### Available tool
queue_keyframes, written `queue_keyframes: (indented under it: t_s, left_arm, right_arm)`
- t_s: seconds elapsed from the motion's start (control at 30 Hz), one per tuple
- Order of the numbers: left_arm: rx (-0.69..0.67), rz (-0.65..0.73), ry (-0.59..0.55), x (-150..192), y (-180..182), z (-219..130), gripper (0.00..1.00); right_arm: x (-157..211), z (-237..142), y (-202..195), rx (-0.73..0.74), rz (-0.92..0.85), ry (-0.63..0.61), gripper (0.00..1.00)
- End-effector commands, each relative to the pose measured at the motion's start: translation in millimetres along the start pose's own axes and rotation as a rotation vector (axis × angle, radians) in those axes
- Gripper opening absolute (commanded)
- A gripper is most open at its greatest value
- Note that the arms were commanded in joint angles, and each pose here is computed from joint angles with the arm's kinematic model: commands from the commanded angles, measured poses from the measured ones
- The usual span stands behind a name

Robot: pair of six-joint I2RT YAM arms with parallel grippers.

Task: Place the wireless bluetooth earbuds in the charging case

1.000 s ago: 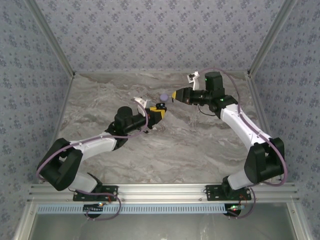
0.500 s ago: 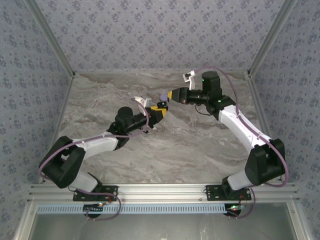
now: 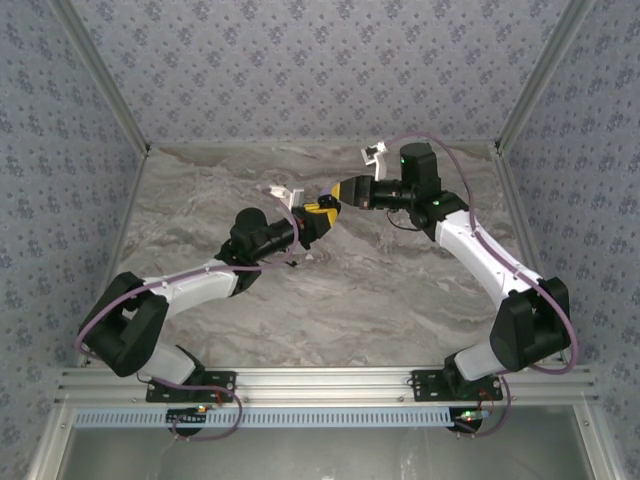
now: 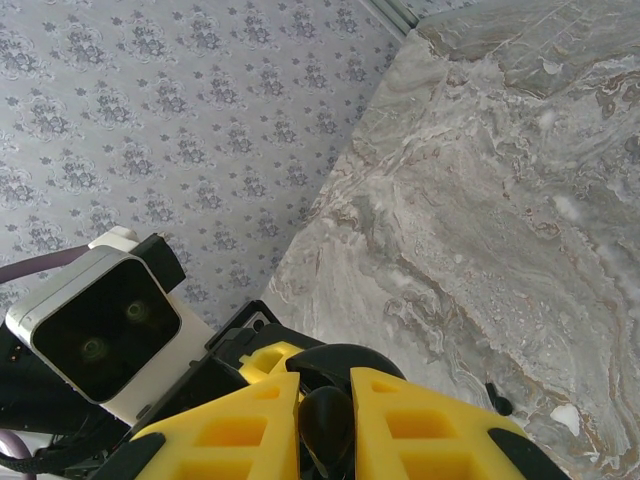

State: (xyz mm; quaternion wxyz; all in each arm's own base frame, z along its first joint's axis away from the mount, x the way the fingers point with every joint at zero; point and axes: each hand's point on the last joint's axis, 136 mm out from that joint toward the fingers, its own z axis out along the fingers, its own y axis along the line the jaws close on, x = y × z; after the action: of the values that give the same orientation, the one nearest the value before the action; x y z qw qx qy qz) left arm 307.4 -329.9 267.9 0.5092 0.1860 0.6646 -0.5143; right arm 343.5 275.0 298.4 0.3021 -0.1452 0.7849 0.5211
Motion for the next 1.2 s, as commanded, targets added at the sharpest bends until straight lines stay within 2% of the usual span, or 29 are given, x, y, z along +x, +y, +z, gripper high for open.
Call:
queue_keyframes:
  t_s: [0.0,1.17]
  left_arm:
    - [0.061,0.018,-0.05,-20,-17,4,0.22]
    - [0.046,0.043,-0.1,-33,-22,-7,0.22]
  right_arm:
    - [-9,-4,22,-0.04,-0.062,-0.012,0.19]
    - [14,-5,15,0.014,-0.086,0.07,0.18]
